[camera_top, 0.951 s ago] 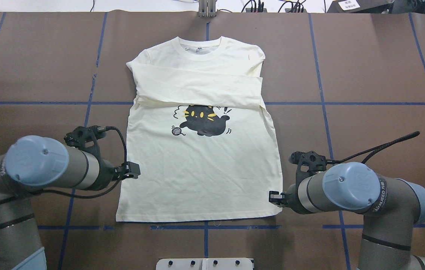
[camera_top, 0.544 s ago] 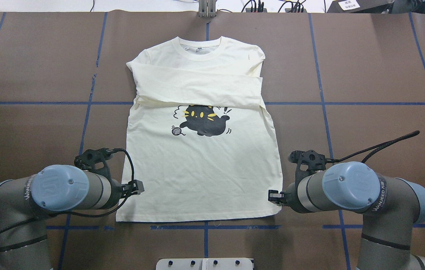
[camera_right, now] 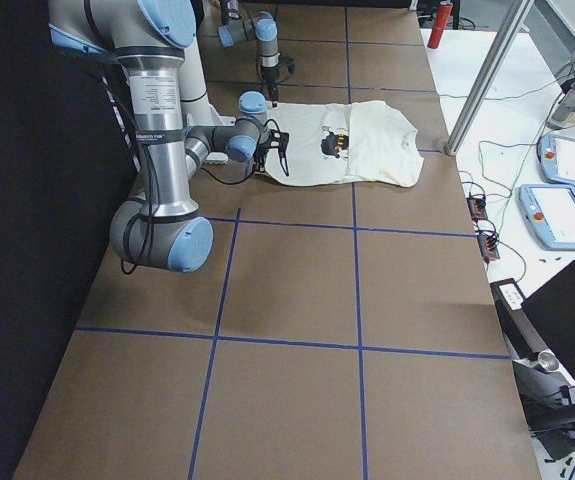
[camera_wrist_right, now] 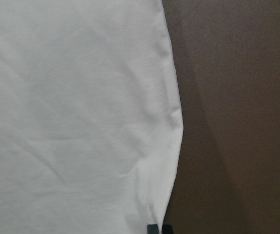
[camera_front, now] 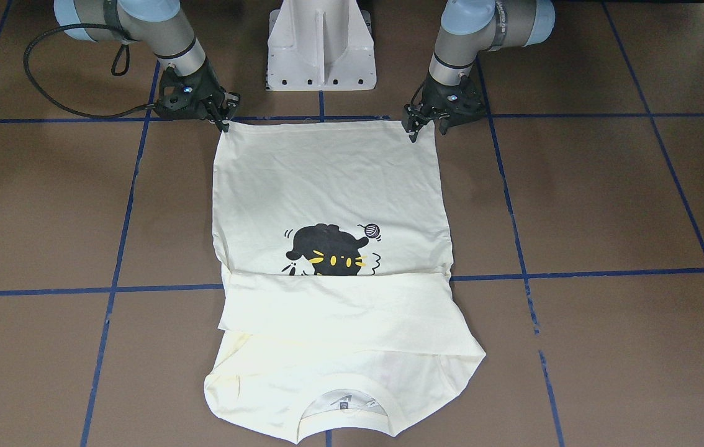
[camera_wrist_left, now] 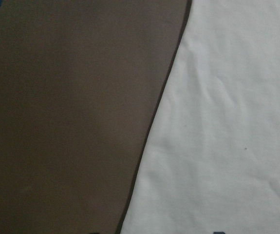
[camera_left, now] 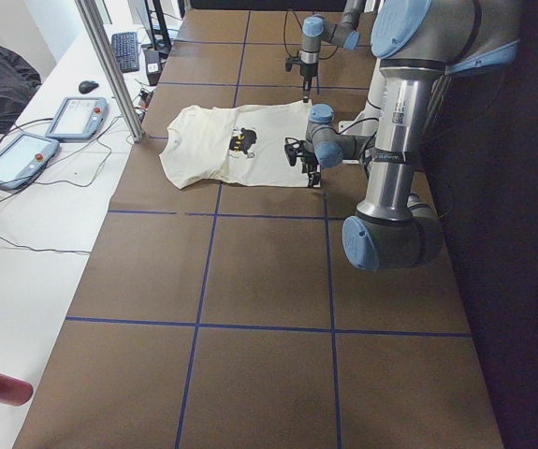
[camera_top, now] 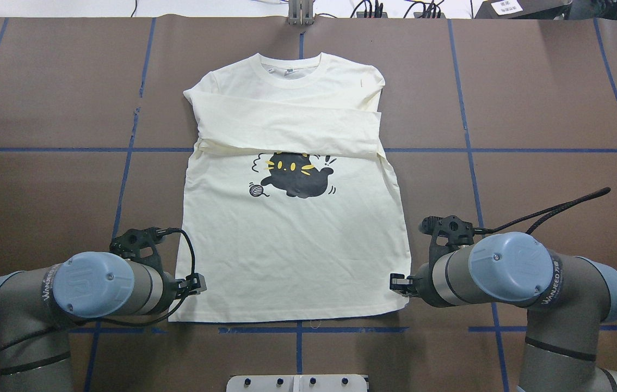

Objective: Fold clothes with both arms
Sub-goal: 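Move both grippers to the hem corners nearest the robot and grasp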

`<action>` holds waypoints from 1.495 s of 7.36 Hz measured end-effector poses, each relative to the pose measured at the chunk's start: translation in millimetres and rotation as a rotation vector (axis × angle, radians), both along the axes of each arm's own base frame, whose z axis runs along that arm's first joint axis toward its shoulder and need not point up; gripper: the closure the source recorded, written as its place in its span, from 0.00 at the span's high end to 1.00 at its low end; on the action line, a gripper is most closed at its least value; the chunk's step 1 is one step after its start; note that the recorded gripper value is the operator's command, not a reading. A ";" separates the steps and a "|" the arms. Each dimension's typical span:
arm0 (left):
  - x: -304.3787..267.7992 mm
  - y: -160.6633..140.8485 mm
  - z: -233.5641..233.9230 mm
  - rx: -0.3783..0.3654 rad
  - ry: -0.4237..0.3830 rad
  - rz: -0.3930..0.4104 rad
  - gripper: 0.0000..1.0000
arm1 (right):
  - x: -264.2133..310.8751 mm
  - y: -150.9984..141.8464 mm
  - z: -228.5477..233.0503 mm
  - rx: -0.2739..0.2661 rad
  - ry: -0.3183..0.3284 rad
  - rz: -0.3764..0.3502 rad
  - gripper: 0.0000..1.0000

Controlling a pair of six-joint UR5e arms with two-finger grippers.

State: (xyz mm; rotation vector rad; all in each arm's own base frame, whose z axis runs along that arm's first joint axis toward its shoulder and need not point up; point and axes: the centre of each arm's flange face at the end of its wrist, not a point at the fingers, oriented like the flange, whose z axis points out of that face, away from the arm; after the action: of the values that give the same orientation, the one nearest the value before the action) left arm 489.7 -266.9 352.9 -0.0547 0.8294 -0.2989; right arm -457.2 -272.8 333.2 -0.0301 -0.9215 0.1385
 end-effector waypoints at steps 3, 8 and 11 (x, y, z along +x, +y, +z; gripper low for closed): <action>1.6 9.0 6.1 -0.004 -0.011 0.017 0.71 | 1.0 -2.0 -0.5 0.000 -0.001 0.004 0.00; 4.5 16.2 4.1 -0.007 -0.007 0.031 0.32 | 3.1 -4.8 0.1 -0.001 0.000 0.009 0.00; 3.1 16.8 0.8 -0.004 0.000 0.033 0.20 | 4.7 -7.1 0.2 -0.003 -0.001 0.011 0.00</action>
State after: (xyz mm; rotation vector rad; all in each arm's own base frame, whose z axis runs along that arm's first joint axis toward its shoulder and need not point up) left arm 492.8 -250.2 353.7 -0.0726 0.8275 -0.2694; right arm -452.4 -279.8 333.4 -0.0281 -0.9221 0.1497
